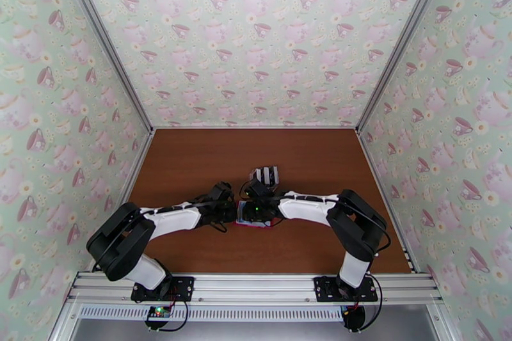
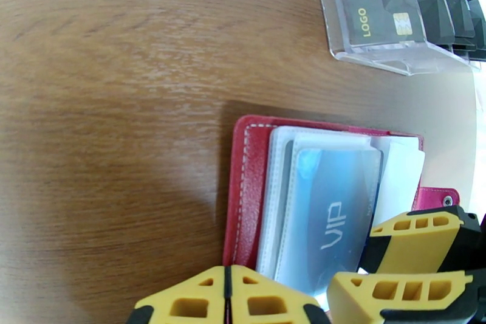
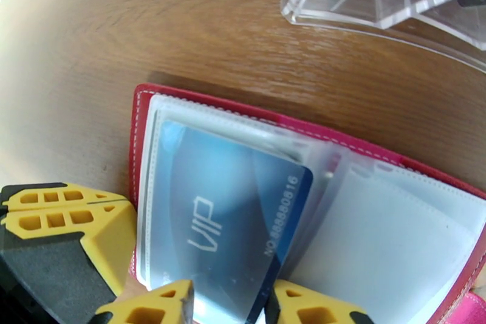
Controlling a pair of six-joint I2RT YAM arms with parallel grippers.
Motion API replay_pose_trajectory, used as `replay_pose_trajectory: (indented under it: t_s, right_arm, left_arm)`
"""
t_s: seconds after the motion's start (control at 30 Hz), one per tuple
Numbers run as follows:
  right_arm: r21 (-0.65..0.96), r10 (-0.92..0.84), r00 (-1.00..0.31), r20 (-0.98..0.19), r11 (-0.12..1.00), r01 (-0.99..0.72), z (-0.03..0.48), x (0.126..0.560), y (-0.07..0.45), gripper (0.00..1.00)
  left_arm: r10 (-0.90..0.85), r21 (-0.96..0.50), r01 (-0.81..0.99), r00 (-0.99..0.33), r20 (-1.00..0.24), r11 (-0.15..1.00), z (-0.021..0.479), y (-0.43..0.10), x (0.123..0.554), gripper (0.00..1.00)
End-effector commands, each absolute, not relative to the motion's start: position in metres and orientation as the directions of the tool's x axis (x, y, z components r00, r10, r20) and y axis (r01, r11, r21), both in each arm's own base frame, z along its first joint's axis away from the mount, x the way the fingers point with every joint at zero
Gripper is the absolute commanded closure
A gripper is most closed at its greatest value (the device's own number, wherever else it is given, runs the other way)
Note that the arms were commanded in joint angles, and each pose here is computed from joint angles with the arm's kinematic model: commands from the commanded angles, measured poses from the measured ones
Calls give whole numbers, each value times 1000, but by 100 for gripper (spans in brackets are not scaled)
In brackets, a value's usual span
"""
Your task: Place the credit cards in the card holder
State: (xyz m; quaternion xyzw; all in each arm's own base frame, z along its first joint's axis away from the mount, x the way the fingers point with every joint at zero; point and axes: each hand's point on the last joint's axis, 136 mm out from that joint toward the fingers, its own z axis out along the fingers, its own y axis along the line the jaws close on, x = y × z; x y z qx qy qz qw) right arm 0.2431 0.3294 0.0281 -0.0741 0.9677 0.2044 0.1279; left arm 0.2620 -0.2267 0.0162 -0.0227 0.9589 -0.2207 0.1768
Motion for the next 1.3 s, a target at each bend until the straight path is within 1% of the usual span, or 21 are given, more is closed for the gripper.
replay_pose_trajectory:
  t_s: [0.0, 0.23, 0.77, 0.9, 1.07, 1.2, 1.27]
  right_arm:
    - [342, -120, -949, -292, 913, -221, 35, 240, 325, 60]
    - [315, -127, -951, -283, 924, -217, 31, 238, 316, 58]
    - [276, -107, -954, -278, 943, -186, 29, 238, 281, 57]
    - [317, -99, -945, -313, 927, -202, 45, 239, 280, 56]
    - [365, -79, -926, -368, 904, -222, 74, 241, 276, 52]
    - [366, -41, -917, -397, 909, -199, 90, 246, 258, 49]
    - [356, -27, -919, -394, 917, -180, 90, 247, 245, 49]
  left_arm:
    - [-83, -363, 13, -965, -249, 932, -3, -208, 239, 90]
    - [-85, -362, 11, -965, -248, 932, -3, -206, 238, 90]
    - [-87, -360, 7, -966, -244, 933, -4, -204, 237, 90]
    - [-86, -361, 10, -965, -247, 932, -1, -205, 238, 89]
    - [-86, -367, 10, -965, -246, 930, -1, -206, 239, 89]
    - [-86, -366, 10, -966, -245, 931, -1, -207, 240, 89]
    - [-87, -365, 9, -965, -246, 931, -1, -207, 240, 89]
